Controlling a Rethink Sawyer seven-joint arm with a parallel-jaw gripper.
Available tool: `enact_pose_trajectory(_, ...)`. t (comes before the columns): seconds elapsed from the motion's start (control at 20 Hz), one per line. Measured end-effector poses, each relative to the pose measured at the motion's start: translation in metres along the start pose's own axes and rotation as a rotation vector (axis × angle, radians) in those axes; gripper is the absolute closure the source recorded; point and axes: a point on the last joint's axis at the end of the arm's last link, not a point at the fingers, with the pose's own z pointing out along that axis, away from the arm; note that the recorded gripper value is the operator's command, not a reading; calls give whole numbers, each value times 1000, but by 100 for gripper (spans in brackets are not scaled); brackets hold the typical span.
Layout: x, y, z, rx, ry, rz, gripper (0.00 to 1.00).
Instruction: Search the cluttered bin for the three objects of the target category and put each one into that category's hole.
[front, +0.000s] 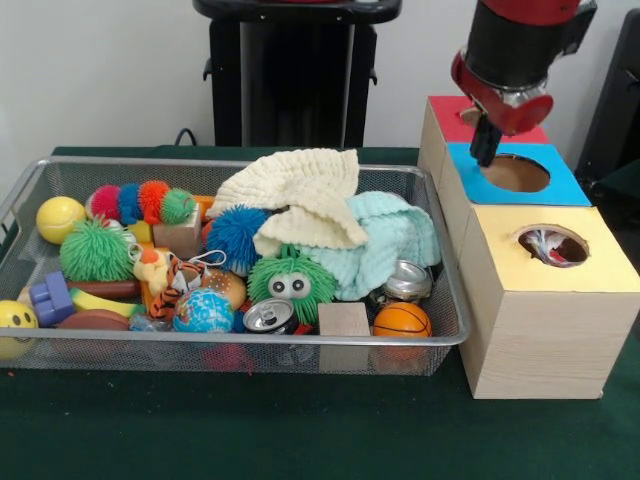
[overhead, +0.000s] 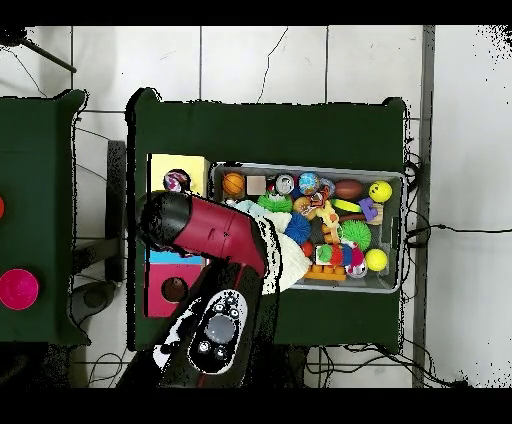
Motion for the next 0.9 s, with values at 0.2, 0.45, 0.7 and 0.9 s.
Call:
enact_pose_trajectory(0.2,-23,-4,-45,0,-10,5,100)
enact_pose_trajectory(0.45,-39,-1,-82,-35,-39,2,100)
enact_pose_trajectory(0.7,-47,6,-100,-67,-67,-7,100)
enact_pose_trajectory(0.9,-65,13,-97,-73,-63,6,100)
